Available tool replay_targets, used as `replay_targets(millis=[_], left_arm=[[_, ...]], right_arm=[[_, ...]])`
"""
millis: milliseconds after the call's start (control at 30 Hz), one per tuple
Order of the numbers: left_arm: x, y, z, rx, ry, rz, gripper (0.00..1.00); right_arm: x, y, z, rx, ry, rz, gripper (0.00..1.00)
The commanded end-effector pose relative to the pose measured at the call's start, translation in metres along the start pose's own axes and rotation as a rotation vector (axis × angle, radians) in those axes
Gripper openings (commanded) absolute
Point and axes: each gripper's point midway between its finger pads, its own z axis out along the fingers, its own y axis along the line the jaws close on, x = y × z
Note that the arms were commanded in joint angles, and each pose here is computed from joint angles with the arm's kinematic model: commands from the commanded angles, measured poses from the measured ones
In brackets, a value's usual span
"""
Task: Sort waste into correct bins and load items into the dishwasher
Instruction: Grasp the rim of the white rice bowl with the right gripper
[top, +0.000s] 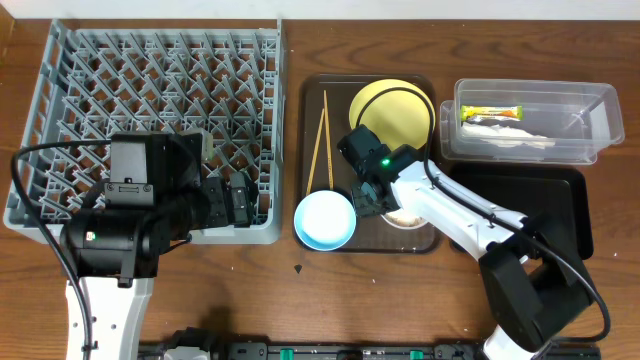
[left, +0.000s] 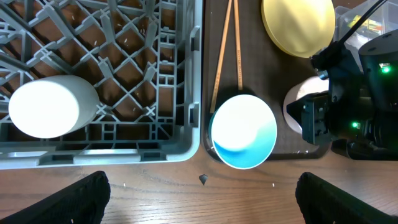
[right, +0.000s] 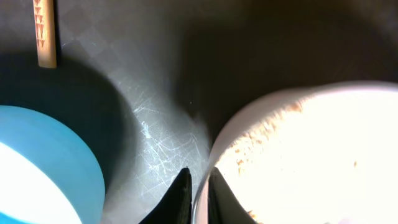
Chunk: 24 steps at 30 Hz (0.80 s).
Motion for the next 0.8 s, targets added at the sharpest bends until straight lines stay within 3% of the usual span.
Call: replay_targets(millis=[0, 267, 467, 533, 600, 767], left_arm=[[-0.002, -0.005, -0.004, 0.017, -0.008, 0.027, 0.96], [-0.002, -0.005, -0.004, 0.017, -0.007, 0.027, 0.96], [-0.002, -0.005, -0.004, 0.017, -0.007, 0.027, 0.96], [-0.002, -0.005, -0.004, 0.017, -0.007, 0.027, 0.96], [-0.001, -0.004, -0.003, 0.016, -0.004, 0.026, 0.96], [-0.001, -0.004, -0.004, 0.016, -0.004, 0.026, 0.96]], right_arm=[[0.007, -0.001, 0.005, 0.016, 0.026, 0.015, 0.16], [0.011, -0.001, 0.008, 0.013, 0.039, 0.026, 0.14], [0.012, -0.001, 0.011, 0.015, 0.041, 0.026, 0.01], [0.012, -0.001, 0.011, 0.015, 0.04, 0.035, 0.04], [0.011, -0.002, 0.013, 0.013, 0.035, 0.041, 0.21], [0.015, -0.003, 0.016, 0.019, 0.038, 0.04, 0.16]])
